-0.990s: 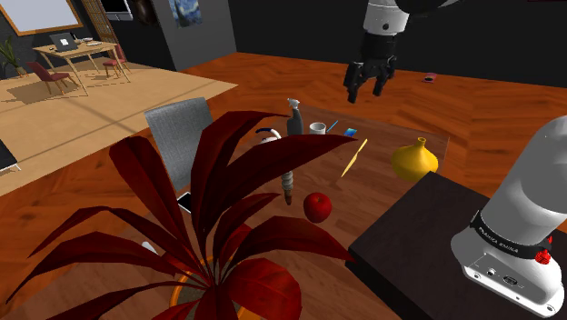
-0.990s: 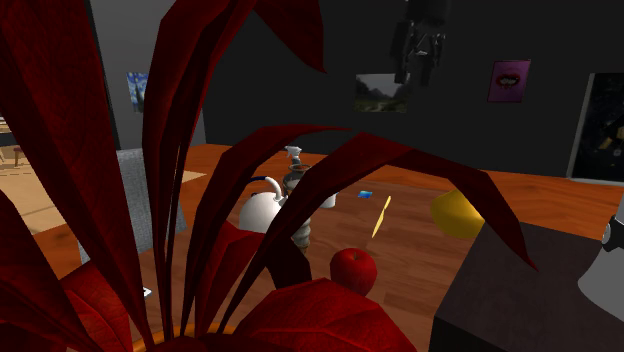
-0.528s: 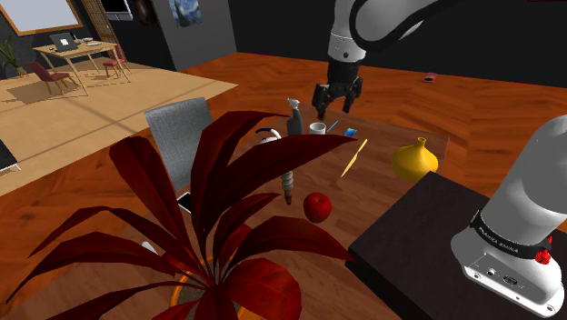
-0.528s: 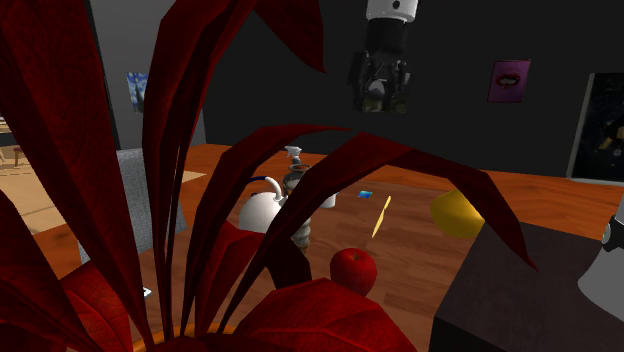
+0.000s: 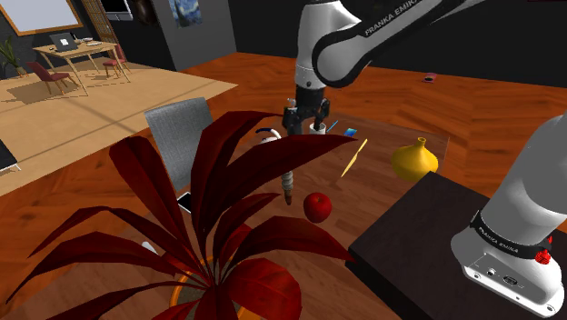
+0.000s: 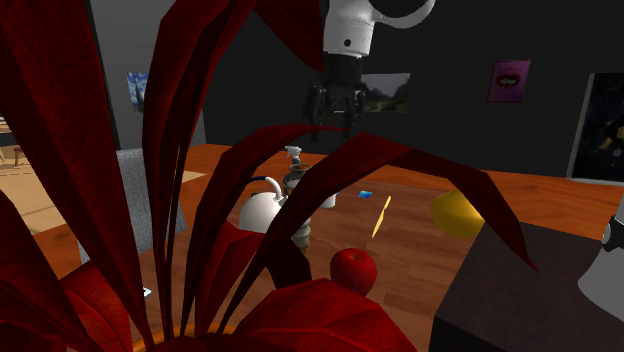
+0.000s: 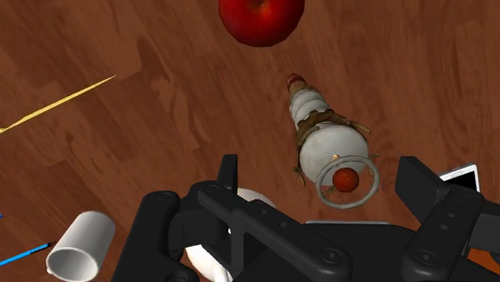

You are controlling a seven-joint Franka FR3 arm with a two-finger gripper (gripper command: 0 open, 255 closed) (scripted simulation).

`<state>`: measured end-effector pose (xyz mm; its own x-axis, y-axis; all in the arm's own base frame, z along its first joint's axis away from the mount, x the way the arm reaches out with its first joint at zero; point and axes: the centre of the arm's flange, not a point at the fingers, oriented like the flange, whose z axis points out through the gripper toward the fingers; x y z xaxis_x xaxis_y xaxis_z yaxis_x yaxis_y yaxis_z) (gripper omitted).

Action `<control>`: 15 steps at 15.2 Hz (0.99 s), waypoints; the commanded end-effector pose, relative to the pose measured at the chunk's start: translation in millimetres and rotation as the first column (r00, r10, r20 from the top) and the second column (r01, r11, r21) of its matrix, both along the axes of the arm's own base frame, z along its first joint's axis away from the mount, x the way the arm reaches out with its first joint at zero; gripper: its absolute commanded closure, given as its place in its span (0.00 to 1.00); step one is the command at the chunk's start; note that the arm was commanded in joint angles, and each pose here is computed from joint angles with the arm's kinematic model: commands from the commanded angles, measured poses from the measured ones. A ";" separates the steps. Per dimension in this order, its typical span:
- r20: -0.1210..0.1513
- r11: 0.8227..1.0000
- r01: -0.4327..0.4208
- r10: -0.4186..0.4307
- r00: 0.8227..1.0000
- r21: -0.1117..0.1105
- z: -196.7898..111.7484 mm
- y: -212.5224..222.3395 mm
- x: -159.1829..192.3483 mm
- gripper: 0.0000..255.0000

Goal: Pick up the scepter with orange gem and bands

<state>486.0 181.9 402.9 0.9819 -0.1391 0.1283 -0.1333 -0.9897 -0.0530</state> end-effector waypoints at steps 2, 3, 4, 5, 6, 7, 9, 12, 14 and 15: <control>0.009 1.000 -0.004 0.004 1.000 0.002 -21.0 23.1 22.3 0.00; 0.011 1.000 -0.006 0.006 1.000 0.002 -28.3 31.2 29.3 0.00; 0.014 1.000 -0.007 0.007 1.000 0.002 -34.9 38.6 35.8 0.00; 0.014 1.000 -0.007 0.007 1.000 0.002 -40.2 38.6 35.8 0.00; 0.014 1.000 -0.007 0.007 1.000 0.002 -45.5 38.6 35.8 0.00; 0.014 1.000 -0.007 0.007 1.000 0.002 -50.7 38.6 35.8 0.00; 0.014 1.000 -0.007 0.007 1.000 0.002 -61.3 38.6 35.8 0.00; 0.014 1.000 -0.007 0.007 1.000 0.002 -74.9 38.6 35.8 0.00; 0.014 1.000 -0.007 0.007 1.000 0.002 -74.9 38.6 35.8 0.00; 0.014 1.000 -0.007 0.007 1.000 0.002 -75.2 38.7 35.9 1.00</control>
<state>521.9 220.6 328.2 0.9811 -0.1325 0.1411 -0.1256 -0.9905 -0.0566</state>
